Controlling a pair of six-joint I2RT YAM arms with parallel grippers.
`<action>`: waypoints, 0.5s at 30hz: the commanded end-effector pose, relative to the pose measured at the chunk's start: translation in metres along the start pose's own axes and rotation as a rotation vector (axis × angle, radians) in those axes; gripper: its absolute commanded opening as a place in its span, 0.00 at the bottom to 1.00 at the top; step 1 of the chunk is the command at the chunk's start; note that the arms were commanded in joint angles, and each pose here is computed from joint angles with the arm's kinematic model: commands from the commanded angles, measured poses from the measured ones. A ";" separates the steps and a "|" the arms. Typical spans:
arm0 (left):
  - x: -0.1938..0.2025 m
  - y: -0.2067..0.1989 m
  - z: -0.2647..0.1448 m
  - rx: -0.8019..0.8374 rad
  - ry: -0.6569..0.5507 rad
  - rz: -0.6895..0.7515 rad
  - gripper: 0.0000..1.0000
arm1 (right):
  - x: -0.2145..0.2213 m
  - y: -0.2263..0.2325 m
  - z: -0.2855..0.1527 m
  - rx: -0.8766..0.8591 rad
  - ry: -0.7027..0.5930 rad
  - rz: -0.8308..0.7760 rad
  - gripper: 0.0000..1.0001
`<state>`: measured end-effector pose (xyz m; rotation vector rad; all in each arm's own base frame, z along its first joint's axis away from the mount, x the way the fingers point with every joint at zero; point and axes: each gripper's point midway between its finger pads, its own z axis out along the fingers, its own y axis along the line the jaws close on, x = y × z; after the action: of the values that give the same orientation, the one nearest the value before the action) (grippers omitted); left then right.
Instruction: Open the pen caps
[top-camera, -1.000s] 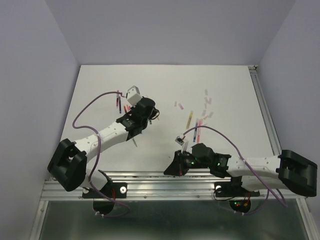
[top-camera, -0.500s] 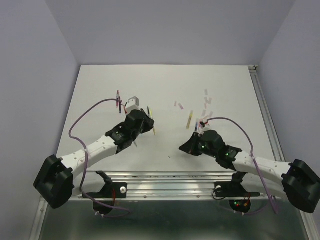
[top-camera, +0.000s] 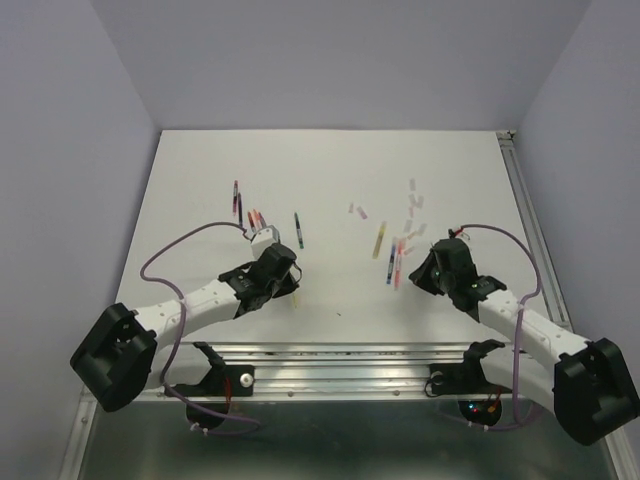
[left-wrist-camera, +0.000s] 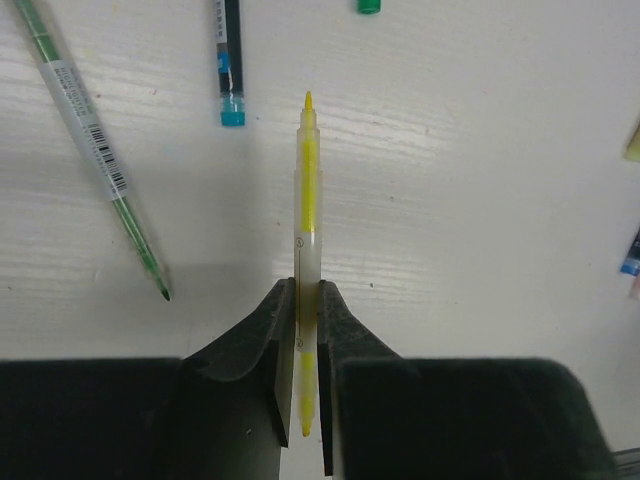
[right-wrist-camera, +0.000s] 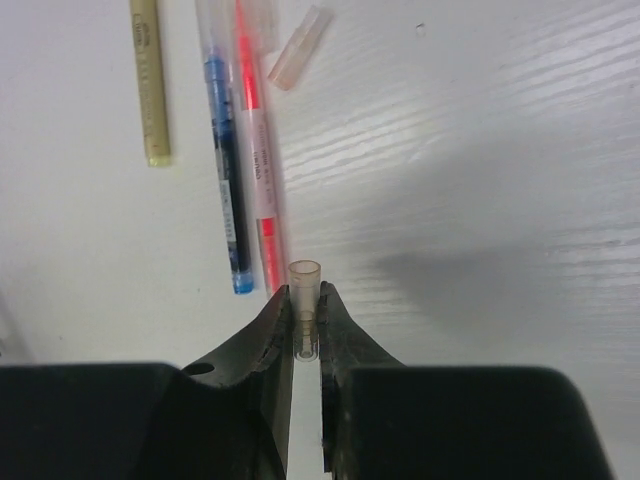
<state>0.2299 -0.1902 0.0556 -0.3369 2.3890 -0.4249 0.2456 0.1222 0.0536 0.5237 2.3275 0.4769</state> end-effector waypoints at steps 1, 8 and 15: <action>-0.006 0.009 0.003 -0.068 -0.028 -0.003 0.00 | -0.033 -0.004 0.001 0.083 -0.055 -0.025 0.01; -0.006 0.025 0.013 -0.201 -0.014 0.055 0.04 | -0.058 -0.008 0.015 0.145 -0.079 -0.050 0.01; -0.008 0.021 0.020 -0.221 0.001 0.083 0.20 | -0.067 -0.005 0.039 0.177 -0.039 -0.059 0.01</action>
<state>0.2366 -0.1742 0.0287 -0.3422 2.4700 -0.1705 0.2884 0.0927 0.0418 0.5557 2.4117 0.2359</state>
